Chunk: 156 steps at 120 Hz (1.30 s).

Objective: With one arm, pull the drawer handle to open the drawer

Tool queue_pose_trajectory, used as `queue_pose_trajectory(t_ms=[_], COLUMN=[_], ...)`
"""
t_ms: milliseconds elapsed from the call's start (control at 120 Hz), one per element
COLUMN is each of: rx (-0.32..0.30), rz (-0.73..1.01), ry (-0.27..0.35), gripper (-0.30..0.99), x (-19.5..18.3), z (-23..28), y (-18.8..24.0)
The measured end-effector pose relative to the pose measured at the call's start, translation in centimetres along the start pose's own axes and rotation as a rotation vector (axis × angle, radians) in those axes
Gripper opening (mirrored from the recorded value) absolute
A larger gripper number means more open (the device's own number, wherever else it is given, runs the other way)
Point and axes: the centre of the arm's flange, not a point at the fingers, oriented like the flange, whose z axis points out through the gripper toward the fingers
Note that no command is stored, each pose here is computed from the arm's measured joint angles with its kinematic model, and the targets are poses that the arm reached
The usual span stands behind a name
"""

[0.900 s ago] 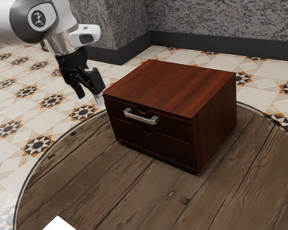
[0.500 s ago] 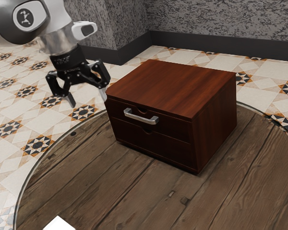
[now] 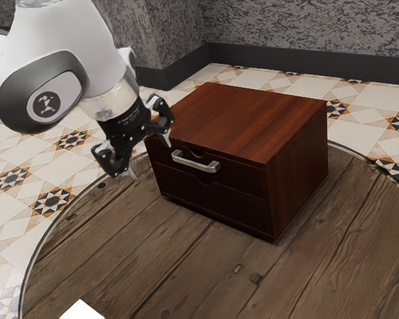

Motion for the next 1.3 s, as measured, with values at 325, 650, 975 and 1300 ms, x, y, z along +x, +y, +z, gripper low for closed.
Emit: queue_pose_trajectory(t_ms=[325,650,975,1300], rx=[-0.103,-0.157,-0.161,-0.224], rz=[-0.241,-0.347,-0.356,-0.354], ry=[0.029,0.019,0.029,0.039], gripper=[0.60,0.59,0.58,0.58], x=[0.9,0.9,2.1,3.8], z=[5.1,7.8,10.0,12.0], y=[1.3,2.3,2.5,3.4])
